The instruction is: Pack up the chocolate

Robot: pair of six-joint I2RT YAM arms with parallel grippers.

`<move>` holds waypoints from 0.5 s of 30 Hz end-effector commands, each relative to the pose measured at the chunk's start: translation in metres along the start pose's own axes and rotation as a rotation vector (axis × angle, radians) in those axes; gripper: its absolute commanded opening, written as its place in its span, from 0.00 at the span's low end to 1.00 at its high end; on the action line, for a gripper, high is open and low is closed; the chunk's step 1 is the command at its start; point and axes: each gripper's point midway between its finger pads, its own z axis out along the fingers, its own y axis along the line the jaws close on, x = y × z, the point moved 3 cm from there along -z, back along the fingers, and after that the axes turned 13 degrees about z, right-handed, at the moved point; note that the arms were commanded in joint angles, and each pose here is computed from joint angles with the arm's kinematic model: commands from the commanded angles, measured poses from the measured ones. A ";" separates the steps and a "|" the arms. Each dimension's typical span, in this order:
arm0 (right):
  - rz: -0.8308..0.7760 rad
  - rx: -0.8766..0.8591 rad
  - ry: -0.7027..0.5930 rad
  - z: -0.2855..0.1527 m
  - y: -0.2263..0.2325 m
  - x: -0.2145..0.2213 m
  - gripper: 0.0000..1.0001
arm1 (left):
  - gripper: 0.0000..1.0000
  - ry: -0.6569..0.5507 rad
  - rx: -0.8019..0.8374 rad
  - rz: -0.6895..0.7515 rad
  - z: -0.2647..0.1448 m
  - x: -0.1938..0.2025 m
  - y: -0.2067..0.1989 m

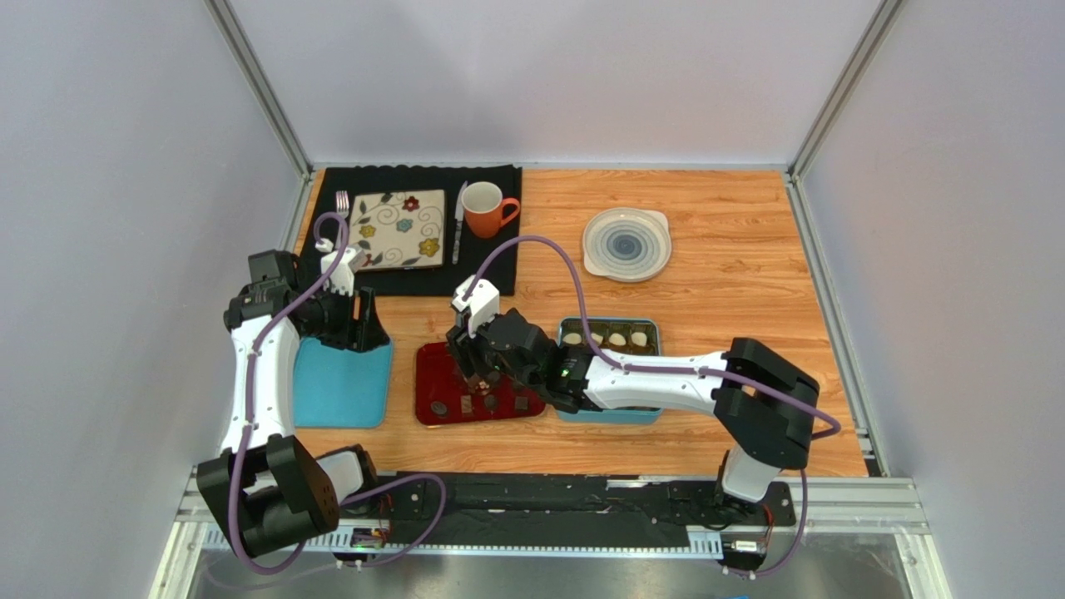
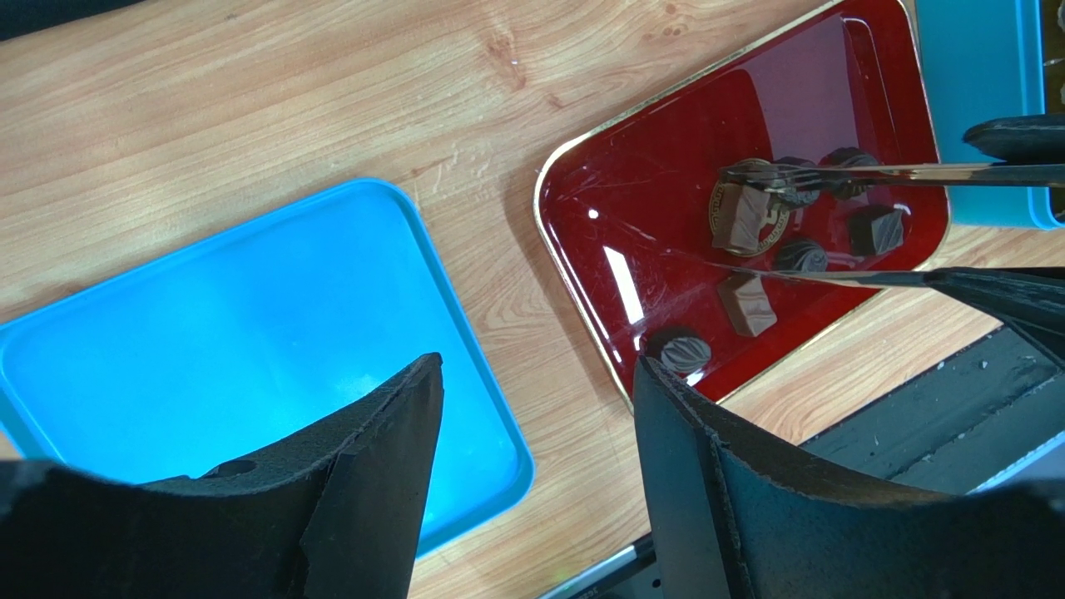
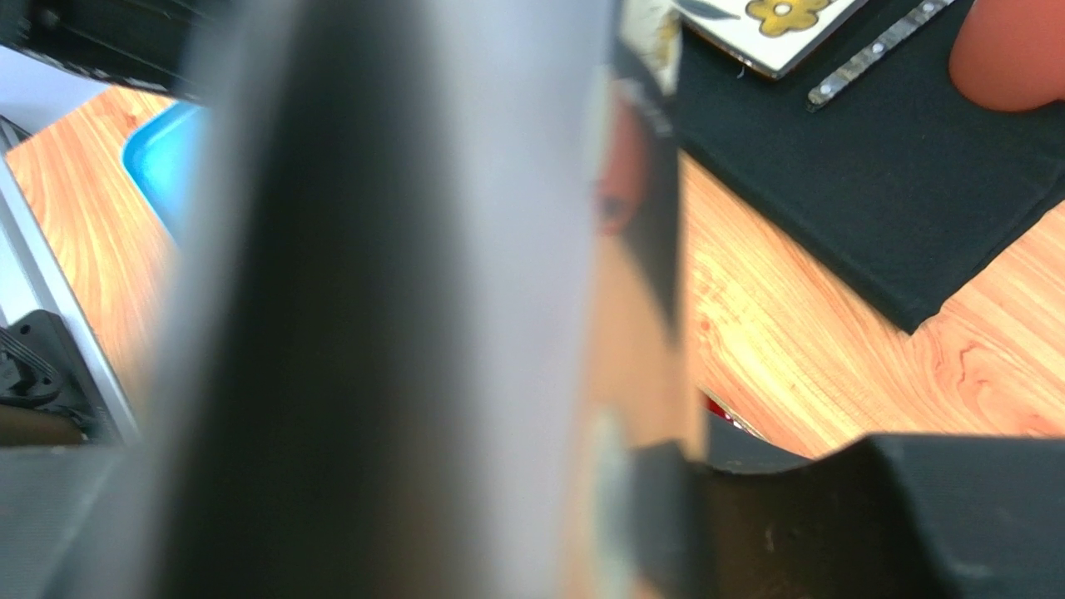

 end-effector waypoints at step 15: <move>0.010 0.001 -0.134 -0.001 0.005 -0.047 0.35 | 0.66 -0.043 -0.018 0.061 -0.009 -0.009 0.000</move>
